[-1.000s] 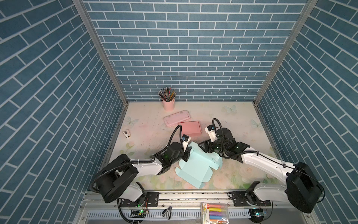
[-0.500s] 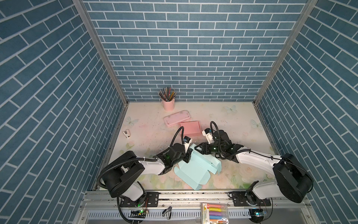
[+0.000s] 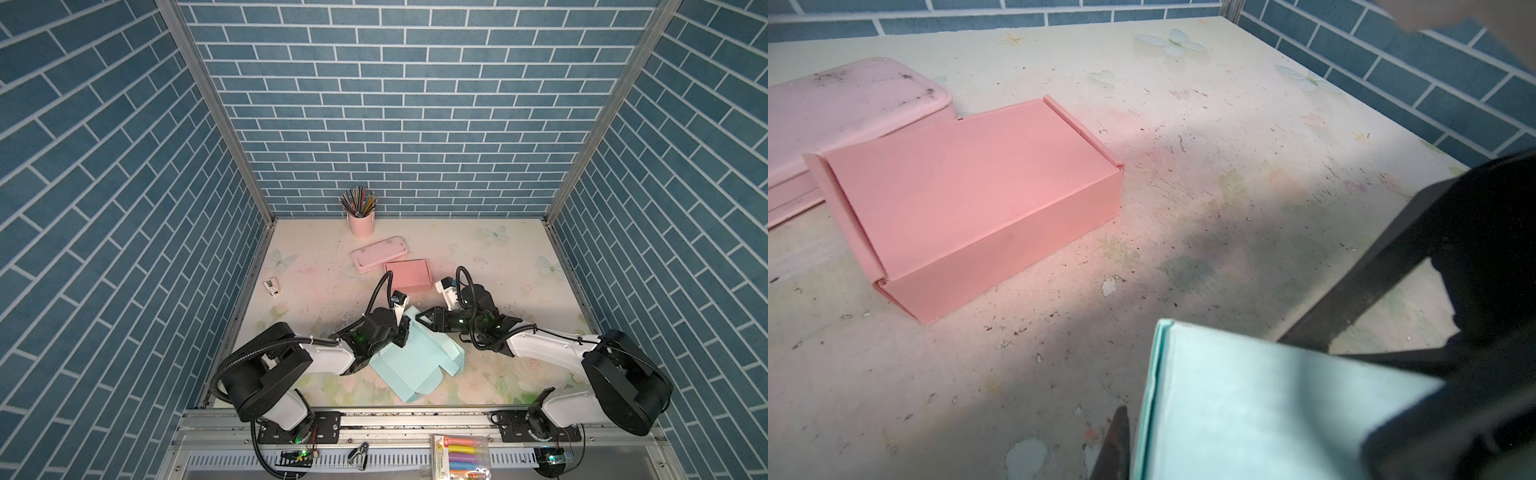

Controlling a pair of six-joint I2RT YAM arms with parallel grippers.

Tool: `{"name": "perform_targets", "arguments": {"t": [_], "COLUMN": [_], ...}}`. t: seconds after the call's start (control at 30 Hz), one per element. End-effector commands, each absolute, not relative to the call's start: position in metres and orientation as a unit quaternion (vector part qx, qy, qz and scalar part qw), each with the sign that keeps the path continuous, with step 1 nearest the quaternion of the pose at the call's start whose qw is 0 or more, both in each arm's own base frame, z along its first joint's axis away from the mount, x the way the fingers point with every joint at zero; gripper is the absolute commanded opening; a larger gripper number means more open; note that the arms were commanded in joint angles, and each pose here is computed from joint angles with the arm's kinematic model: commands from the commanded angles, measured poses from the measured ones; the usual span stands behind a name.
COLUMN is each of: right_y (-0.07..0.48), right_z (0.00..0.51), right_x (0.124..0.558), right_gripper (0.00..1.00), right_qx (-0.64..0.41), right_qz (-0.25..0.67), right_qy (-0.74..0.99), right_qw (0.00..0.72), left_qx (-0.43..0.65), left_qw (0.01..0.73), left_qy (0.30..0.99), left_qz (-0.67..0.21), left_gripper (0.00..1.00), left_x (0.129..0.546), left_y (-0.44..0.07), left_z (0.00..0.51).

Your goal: Fold the paper box

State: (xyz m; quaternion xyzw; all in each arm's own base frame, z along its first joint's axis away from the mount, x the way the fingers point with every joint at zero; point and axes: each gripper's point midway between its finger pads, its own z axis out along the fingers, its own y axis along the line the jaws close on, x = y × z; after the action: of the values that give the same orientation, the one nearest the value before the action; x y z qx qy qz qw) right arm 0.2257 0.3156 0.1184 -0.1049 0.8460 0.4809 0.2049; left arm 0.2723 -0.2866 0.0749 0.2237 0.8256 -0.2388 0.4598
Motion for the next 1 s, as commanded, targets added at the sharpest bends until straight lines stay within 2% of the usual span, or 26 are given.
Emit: {"name": "perform_targets", "arguments": {"t": [0.0,0.53,0.67,0.97], "right_y": [0.331,0.320,0.317,0.312], "right_z": [0.141,0.111,0.109,0.109], "right_x": [0.203,0.211,0.211,0.213], "right_gripper": [0.46,0.39,0.39,0.39], "right_qx": [-0.121,-0.100,-0.101,-0.097], "right_qz": [0.531,0.480,0.474,0.468], "right_qy": [0.822,0.853,0.856,0.858], "right_qw": [0.167,0.177,0.179,0.185], "left_qx": [0.197,0.211,0.212,0.214], "left_qw": [0.484,0.469,0.466,0.461], "left_qy": [0.818,0.820,0.822,0.825], "left_qz": [-0.240,-0.250,-0.249,-0.247], "left_gripper": [0.14,0.20,0.25,0.25], "left_x": [0.282,0.268,0.266,0.262], "left_y": [-0.285,-0.282,-0.279,-0.276], "left_z": [0.083,0.071,0.066,0.060]}}
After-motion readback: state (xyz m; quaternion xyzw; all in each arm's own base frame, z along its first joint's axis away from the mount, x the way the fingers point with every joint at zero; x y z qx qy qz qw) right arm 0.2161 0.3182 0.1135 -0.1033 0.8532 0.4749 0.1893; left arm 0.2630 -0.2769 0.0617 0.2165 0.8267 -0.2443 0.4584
